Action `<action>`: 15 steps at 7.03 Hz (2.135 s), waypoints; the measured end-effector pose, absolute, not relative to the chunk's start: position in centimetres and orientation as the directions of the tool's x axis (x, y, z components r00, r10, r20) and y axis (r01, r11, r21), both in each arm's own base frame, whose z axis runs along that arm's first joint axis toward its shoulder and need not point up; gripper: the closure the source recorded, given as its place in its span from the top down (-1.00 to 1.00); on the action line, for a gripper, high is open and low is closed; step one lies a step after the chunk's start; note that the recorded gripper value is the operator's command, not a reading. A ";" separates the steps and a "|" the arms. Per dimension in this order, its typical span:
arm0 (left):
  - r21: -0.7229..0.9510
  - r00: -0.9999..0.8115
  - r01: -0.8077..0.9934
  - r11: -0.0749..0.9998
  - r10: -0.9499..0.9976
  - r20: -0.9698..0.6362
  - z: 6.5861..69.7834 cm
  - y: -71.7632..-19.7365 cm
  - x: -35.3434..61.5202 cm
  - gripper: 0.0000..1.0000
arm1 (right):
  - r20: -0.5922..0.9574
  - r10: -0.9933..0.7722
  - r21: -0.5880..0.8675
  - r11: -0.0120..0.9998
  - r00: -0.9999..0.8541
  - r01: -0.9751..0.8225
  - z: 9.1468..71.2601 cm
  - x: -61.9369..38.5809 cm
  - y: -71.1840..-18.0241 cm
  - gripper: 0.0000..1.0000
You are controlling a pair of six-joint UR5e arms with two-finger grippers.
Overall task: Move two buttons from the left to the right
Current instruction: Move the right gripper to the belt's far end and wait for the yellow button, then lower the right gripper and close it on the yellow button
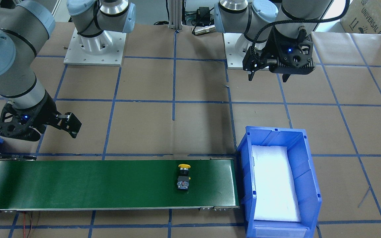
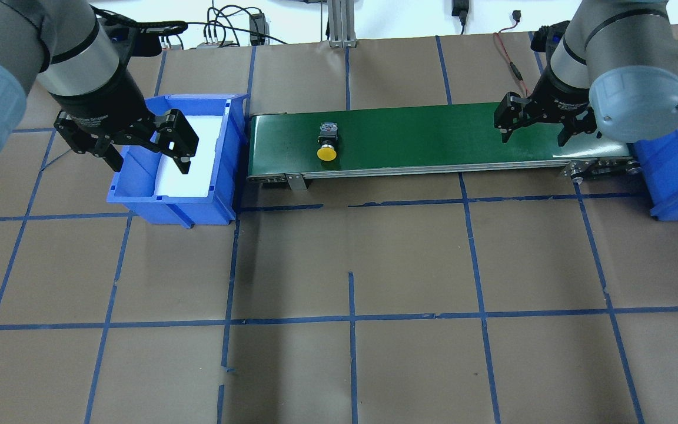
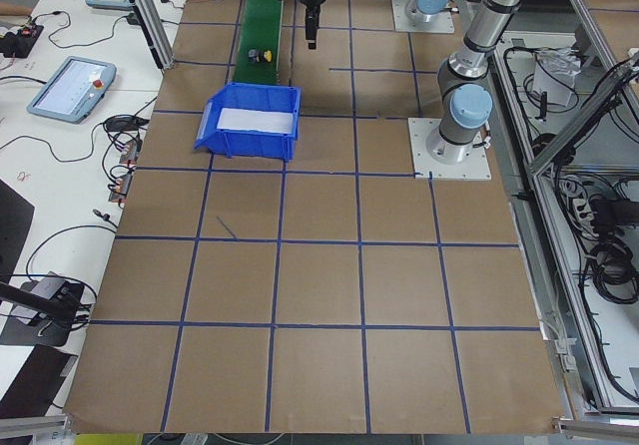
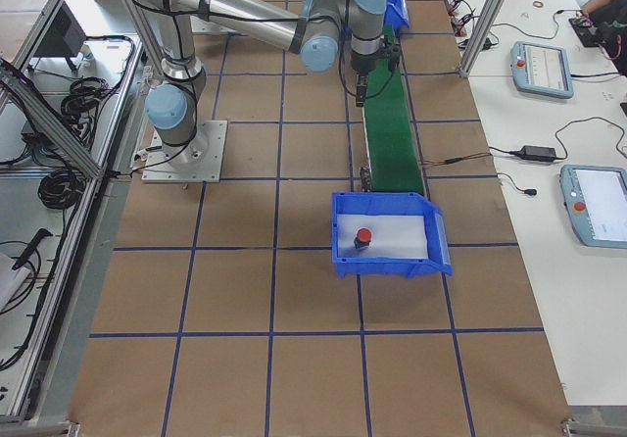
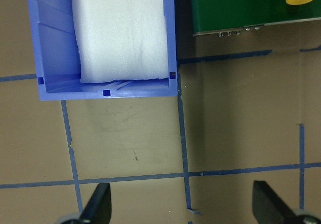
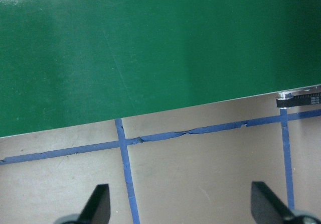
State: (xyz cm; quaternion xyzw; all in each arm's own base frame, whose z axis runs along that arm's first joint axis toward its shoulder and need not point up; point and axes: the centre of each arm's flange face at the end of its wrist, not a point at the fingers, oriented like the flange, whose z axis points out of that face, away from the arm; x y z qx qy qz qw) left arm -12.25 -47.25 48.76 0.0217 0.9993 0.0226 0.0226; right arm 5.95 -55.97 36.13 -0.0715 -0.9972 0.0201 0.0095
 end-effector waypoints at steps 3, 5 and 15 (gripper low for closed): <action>0.053 -0.999 0.016 0.998 0.018 -0.037 48.8 -47.6 -10.9 1.00 | 0.028 0.164 0.024 0.986 -0.986 0.165 34.8 6.2 -54.8 0.99; 0.046 -0.998 0.043 0.998 0.045 -0.036 49.1 -47.5 -12.1 1.00 | 0.045 0.230 0.022 0.973 -0.972 0.231 34.6 7.7 -54.3 1.00; 0.050 -0.999 0.022 0.999 0.023 -0.026 48.9 -47.6 -13.1 1.00 | 0.068 0.228 -0.085 0.971 -0.971 0.222 35.0 9.6 -55.0 1.00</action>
